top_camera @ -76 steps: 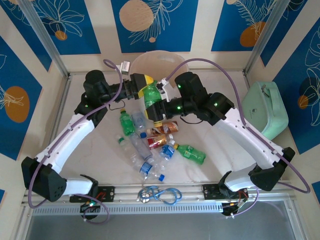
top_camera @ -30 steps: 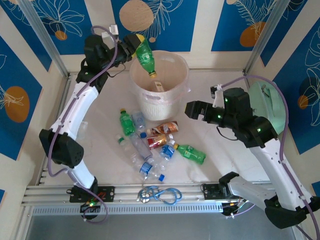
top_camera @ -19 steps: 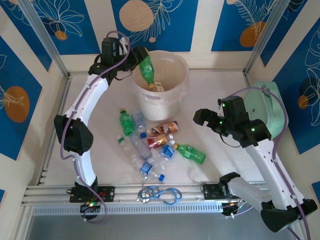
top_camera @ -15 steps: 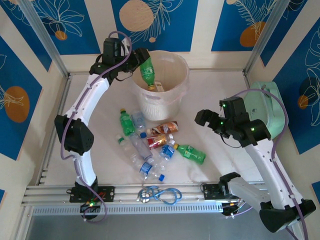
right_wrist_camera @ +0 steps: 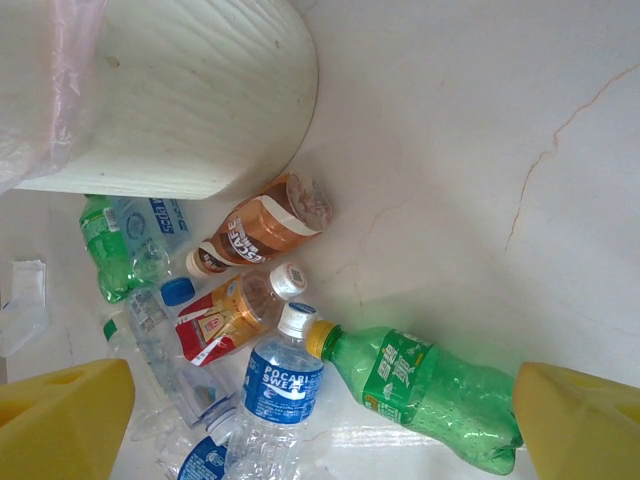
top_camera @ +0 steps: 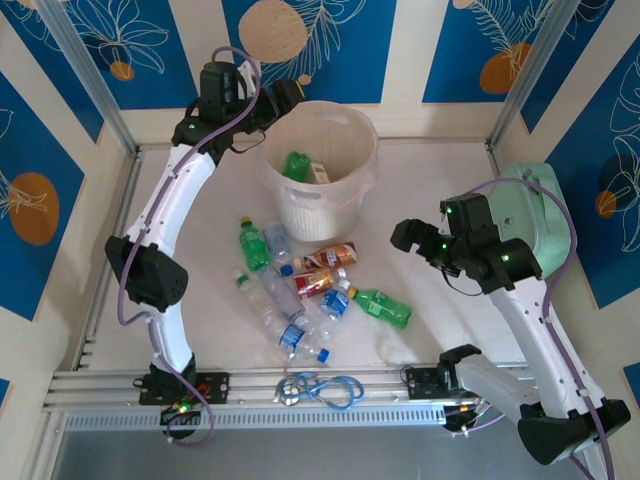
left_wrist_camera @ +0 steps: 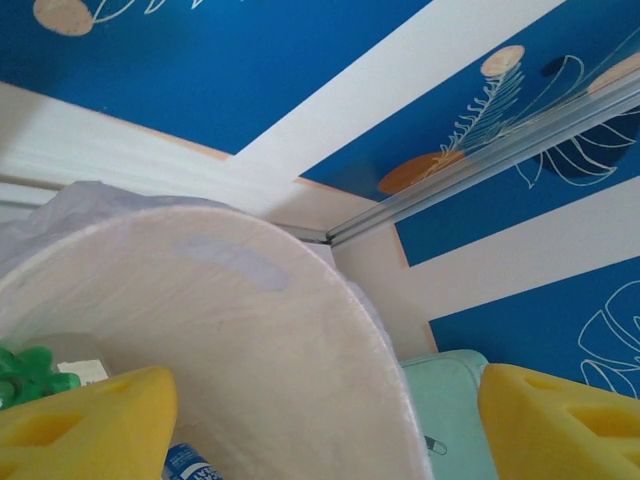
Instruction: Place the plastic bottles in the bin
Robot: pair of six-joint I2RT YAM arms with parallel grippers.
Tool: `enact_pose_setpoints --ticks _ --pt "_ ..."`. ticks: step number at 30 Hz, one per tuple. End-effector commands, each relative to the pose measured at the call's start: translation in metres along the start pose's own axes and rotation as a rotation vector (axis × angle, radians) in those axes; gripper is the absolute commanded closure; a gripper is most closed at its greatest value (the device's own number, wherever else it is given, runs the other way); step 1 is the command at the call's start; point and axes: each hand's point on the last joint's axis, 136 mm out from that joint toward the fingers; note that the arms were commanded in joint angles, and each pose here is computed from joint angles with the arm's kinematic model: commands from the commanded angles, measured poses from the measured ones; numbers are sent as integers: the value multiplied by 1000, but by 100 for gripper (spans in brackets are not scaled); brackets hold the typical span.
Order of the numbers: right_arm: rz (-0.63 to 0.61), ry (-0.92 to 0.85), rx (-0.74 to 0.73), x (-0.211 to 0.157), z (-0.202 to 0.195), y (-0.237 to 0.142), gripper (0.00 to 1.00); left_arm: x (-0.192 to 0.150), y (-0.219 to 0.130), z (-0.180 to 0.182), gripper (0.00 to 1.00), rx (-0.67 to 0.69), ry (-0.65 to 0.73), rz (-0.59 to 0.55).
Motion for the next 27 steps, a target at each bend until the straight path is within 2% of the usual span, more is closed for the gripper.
enact_pose_setpoints --ticks 1,7,12,14,21,24,27 --pt "25 9 6 -3 1 0 2 4 -44 -38 23 -19 120 -54" --pt "58 3 -1 -10 -2 6 3 -18 -118 -19 22 103 212 -125" --pt "81 11 -8 -16 -5 16 3 -54 -182 47 22 290 148 -164" --pt "91 15 -2 -18 -5 19 3 -76 -197 80 22 370 96 -137" --pt "112 25 -4 -23 -7 27 3 -170 -212 184 30 578 -122 66" --pt "121 25 11 -26 -4 29 3 -193 -216 212 31 635 -187 99" --pt "137 0 18 -31 1 30 3 -210 -213 225 31 656 -228 139"
Point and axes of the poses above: each hand's point on the last joint's axis, 136 mm out from that joint toward the fingers, its own y axis out along the fingers, its own z axis along the line the jaws close on, x = y × z, and after that the axes turned 11 degrees about -y, right-handed
